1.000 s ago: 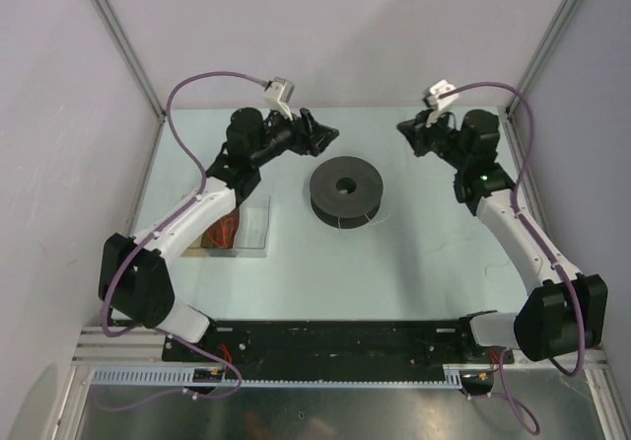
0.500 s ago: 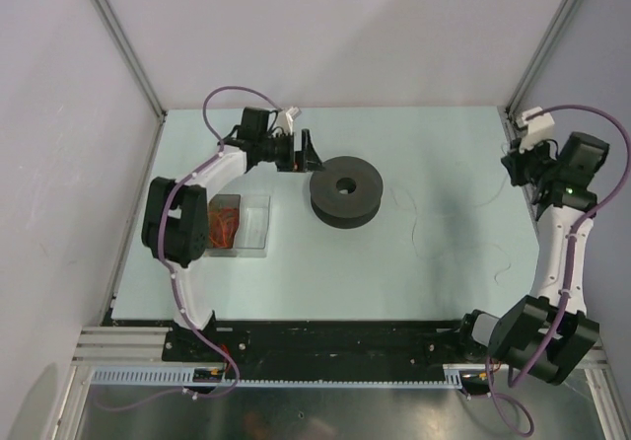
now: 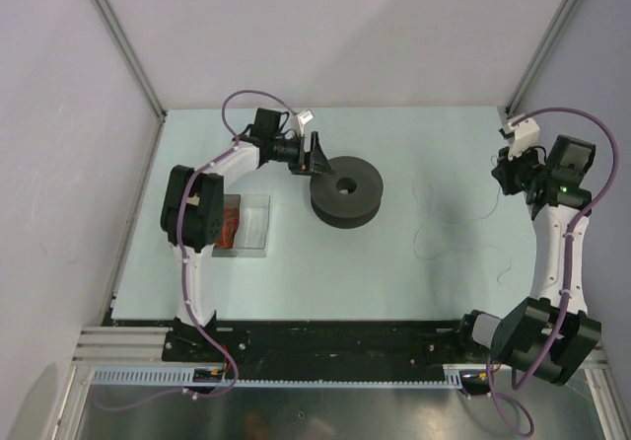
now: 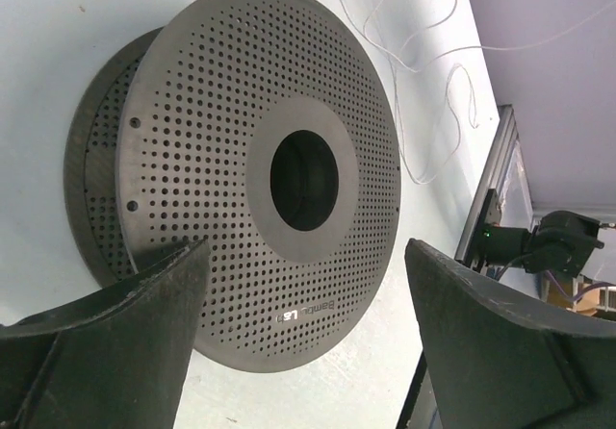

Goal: Wrap the cables

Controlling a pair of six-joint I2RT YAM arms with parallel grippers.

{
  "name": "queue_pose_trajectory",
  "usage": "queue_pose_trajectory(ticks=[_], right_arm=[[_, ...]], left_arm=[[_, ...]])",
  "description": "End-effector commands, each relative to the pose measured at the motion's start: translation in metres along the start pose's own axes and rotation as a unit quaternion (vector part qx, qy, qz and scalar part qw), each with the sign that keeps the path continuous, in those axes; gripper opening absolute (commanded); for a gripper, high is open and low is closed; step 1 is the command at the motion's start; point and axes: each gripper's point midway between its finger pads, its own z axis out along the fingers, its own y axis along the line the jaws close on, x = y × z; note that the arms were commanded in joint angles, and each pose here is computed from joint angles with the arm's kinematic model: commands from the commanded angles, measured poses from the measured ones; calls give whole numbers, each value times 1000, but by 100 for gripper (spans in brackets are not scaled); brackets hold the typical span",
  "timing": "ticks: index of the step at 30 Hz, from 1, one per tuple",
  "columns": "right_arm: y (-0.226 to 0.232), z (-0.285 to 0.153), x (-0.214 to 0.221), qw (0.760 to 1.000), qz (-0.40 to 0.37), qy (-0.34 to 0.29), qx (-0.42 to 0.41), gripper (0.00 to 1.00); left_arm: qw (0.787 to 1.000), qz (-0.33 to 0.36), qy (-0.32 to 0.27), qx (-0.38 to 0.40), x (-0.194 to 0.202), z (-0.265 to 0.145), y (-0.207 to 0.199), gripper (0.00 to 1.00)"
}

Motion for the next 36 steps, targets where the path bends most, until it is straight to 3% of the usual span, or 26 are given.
queue_pose_trajectory(ticks=[1, 5, 7, 13, 19, 32, 36], right_arm=[[-5, -1, -14, 1000, -3, -2, 27, 0], [6, 7, -15, 999, 2, 14, 29, 0], [10, 10, -15, 999, 7, 20, 29, 0], [29, 9, -24, 1000, 4, 4, -12, 0], [48, 10, -28, 999, -23, 5, -48, 0], [62, 13, -17, 997, 22, 33, -63, 0], [64, 12, -17, 997, 21, 36, -60, 0]], left_arm=[[999, 37, -27, -16, -22, -8, -10, 86], [993, 43, -62, -89, -34, -29, -5, 88], [986, 47, -85, -133, -41, -45, 2, 95], [963, 109, -118, -217, -63, -83, 18, 99], [987, 9, -116, -115, -66, -83, 15, 99], [998, -40, -35, -29, -29, -26, 31, 99], [999, -32, -10, 4, -18, -8, 22, 92]])
